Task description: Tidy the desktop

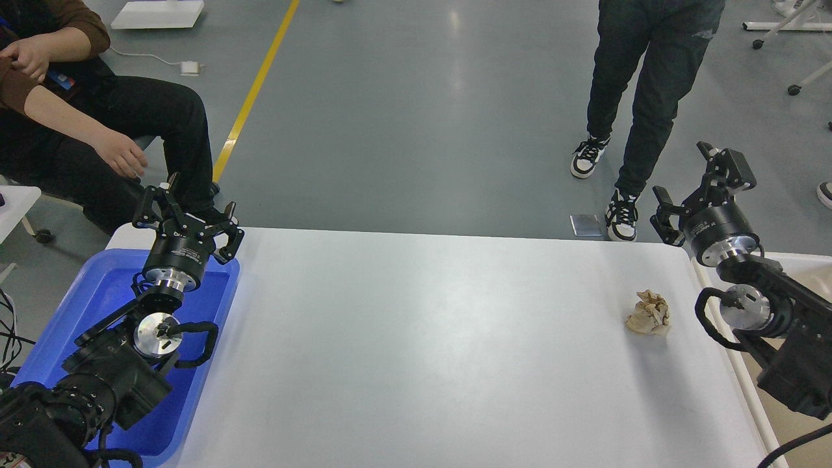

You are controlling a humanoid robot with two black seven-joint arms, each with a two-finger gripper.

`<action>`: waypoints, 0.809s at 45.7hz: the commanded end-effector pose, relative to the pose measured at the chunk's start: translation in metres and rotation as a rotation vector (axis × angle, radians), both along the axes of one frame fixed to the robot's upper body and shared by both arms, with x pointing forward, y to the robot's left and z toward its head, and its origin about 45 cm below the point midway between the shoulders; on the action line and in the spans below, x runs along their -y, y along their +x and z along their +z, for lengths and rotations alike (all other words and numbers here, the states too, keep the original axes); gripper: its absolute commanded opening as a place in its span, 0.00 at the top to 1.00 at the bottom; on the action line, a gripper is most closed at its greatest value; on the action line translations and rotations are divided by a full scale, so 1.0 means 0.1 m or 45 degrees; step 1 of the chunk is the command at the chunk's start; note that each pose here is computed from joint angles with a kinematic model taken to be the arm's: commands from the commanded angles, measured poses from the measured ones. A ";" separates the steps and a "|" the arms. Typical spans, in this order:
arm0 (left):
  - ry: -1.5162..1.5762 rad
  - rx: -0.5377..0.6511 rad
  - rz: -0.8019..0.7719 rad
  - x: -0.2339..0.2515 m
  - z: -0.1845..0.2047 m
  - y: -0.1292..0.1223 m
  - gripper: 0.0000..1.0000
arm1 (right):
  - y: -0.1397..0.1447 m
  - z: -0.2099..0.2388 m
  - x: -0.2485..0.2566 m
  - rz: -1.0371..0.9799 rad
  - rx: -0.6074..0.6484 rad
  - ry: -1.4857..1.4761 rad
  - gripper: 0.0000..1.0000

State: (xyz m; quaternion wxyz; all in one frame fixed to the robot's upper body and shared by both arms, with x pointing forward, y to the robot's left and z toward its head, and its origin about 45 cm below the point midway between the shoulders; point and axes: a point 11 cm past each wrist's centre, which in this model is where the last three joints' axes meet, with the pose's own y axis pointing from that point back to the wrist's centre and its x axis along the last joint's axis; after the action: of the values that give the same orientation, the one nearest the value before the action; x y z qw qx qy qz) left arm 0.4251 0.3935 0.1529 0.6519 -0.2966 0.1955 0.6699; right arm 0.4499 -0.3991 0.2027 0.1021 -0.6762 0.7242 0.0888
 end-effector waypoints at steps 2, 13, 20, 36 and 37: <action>0.001 -0.002 0.001 0.00 0.00 0.00 0.00 | -0.01 0.00 0.02 -0.006 0.000 -0.001 0.00; 0.001 -0.002 0.001 0.00 0.00 0.00 0.00 | -0.02 0.03 0.09 -0.017 0.002 -0.015 0.00; 0.001 -0.002 0.001 0.00 0.00 0.00 0.00 | -0.03 0.06 0.18 -0.028 0.005 -0.034 0.00; 0.001 -0.002 0.001 0.00 0.00 0.00 0.00 | -0.05 0.06 0.20 -0.027 0.003 -0.040 0.00; 0.001 -0.002 0.001 0.00 0.00 0.00 0.00 | -0.05 0.06 0.21 -0.028 0.001 -0.040 0.00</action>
State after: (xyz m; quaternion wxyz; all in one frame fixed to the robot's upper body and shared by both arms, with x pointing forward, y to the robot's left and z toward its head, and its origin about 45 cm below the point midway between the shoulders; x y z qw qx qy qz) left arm 0.4251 0.3935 0.1527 0.6517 -0.2959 0.1955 0.6705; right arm 0.4466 -0.4166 0.2091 0.0953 -0.6709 0.7314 0.0766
